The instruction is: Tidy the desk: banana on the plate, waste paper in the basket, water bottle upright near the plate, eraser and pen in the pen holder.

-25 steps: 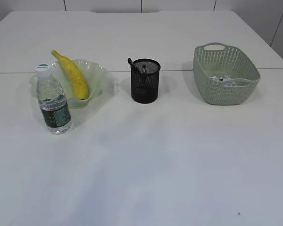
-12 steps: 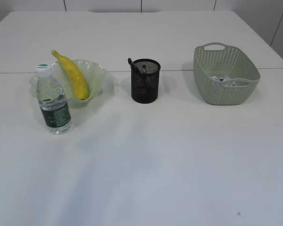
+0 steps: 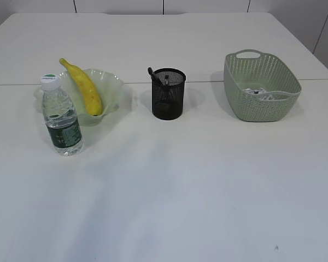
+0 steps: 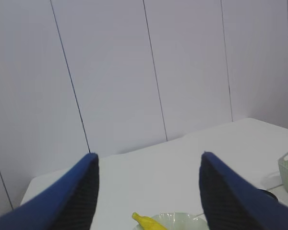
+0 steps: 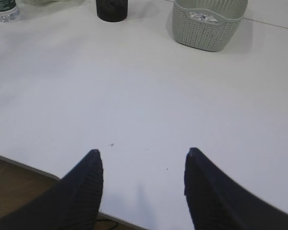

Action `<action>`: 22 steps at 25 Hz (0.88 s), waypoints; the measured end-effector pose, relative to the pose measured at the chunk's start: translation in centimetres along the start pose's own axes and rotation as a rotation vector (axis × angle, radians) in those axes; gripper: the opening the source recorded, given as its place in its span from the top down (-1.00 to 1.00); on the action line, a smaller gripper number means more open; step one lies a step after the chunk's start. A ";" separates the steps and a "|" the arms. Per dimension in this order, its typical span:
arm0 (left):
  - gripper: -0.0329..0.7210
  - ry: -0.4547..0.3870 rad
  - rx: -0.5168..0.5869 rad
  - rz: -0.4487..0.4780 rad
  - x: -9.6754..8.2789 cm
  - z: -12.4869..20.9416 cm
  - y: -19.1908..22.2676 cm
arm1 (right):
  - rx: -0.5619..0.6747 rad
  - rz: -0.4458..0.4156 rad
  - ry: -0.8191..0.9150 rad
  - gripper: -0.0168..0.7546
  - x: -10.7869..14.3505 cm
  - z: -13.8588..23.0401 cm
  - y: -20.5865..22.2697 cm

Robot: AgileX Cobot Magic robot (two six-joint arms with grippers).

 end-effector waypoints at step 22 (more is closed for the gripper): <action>-0.32 -0.056 0.018 -0.007 0.1 0.6 -0.2 | 0.020 0.090 0.043 -0.10 -0.3 0.1 0.0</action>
Point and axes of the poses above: a point on each arm's last joint axis where the gripper is mounted, y pointing out along that axis toward the gripper, x along the wrist's bending axis when the last joint is at zero, z = x × y, the point moved 4 cm from there along y, pointing out along that axis toward the gripper, and after that the axes turned 5 degrees about -y, right-handed, at the moved point
